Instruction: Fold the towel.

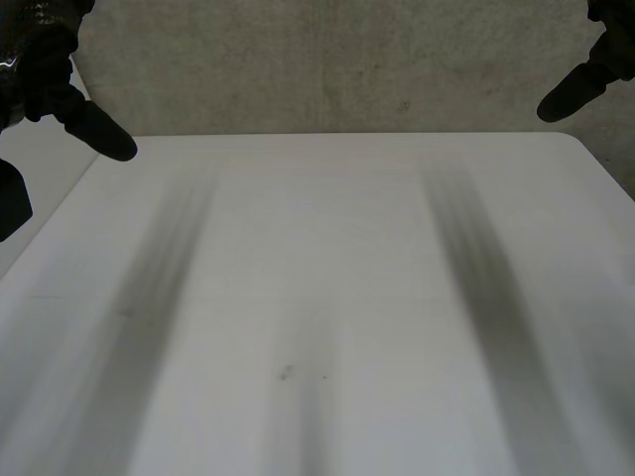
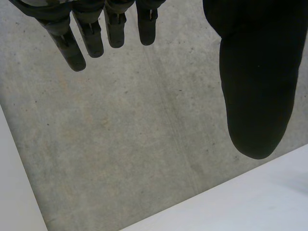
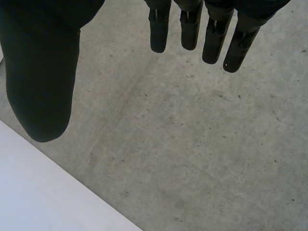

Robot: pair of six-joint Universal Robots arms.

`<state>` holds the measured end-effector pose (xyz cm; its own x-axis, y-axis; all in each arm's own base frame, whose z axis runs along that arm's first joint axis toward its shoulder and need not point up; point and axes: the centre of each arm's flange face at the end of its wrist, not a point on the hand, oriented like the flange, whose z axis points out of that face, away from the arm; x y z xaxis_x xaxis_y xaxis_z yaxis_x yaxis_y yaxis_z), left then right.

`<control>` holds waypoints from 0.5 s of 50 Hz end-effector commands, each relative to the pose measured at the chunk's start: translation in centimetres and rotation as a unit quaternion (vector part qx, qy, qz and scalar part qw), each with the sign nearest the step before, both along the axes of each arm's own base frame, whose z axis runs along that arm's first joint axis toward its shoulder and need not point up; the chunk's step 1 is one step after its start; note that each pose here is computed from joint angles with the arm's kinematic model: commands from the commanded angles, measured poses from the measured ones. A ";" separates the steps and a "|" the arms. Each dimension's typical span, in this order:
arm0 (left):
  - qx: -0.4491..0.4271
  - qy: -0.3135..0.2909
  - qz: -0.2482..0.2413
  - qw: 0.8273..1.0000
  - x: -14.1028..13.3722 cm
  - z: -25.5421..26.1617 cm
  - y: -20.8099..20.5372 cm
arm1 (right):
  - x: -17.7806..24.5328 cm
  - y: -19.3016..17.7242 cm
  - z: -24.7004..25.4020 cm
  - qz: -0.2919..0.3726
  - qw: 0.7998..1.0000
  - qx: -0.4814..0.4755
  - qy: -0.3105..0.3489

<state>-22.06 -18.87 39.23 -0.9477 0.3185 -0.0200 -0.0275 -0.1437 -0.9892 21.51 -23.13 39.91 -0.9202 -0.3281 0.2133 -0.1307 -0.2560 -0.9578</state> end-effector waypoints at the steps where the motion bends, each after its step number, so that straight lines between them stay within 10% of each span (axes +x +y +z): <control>1: 0.002 -0.001 0.000 1.000 0.0 -0.1 -0.1 | 0.0 0.0 0.0 -0.001 1.000 0.000 0.000; 25: 0.006 -0.003 -0.001 1.000 -0.1 -0.7 -0.3 | 0.2 -0.2 -0.5 0.006 1.000 0.008 0.003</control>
